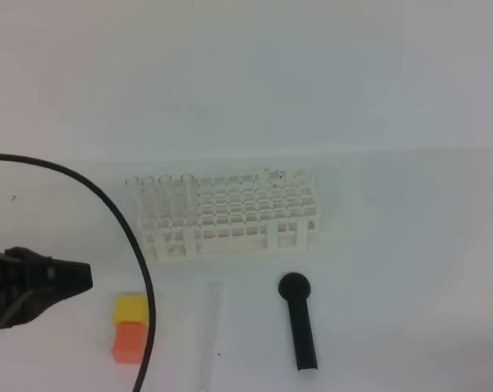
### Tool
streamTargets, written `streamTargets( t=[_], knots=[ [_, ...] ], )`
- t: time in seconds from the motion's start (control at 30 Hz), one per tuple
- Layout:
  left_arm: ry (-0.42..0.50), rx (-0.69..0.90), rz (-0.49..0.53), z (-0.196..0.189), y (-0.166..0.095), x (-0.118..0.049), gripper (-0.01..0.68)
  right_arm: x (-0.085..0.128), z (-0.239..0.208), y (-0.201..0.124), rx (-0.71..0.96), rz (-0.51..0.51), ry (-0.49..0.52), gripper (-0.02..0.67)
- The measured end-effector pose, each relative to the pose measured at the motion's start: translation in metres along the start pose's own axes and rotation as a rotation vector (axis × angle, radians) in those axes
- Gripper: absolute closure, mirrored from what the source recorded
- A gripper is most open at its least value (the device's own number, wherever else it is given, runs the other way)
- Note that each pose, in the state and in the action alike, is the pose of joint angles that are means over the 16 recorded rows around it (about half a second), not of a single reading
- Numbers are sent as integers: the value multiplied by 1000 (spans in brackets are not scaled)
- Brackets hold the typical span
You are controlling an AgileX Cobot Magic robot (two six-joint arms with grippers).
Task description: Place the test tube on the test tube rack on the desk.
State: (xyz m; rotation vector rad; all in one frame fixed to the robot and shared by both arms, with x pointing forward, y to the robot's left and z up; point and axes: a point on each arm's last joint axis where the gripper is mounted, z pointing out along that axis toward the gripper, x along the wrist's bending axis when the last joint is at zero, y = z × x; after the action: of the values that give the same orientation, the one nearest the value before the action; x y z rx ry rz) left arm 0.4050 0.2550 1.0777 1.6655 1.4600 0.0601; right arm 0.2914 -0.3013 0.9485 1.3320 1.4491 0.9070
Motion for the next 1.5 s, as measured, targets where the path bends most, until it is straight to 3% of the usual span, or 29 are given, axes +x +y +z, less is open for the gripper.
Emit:
streamTargets(
  t=[0.43, 0.9, 1.07, 1.37, 1.5],
  knots=[
    [-55, 166, 58, 21, -6, -22, 674, 0, 0, 0, 0, 0, 0, 650],
    [55, 329, 83, 32, -27, -35, 674, 1, 0, 1, -17, 39, 8, 650],
    [55, 338, 80, 34, -29, -36, 674, 4, 0, 8, -85, 233, 50, 650],
    [19, 340, 24, 45, -26, -38, 673, 0, -3, 25, -272, 768, 117, 650],
    [10, 350, -6, 54, -25, -37, 673, -3, -8, 35, -329, 842, 128, 650]
  ],
)
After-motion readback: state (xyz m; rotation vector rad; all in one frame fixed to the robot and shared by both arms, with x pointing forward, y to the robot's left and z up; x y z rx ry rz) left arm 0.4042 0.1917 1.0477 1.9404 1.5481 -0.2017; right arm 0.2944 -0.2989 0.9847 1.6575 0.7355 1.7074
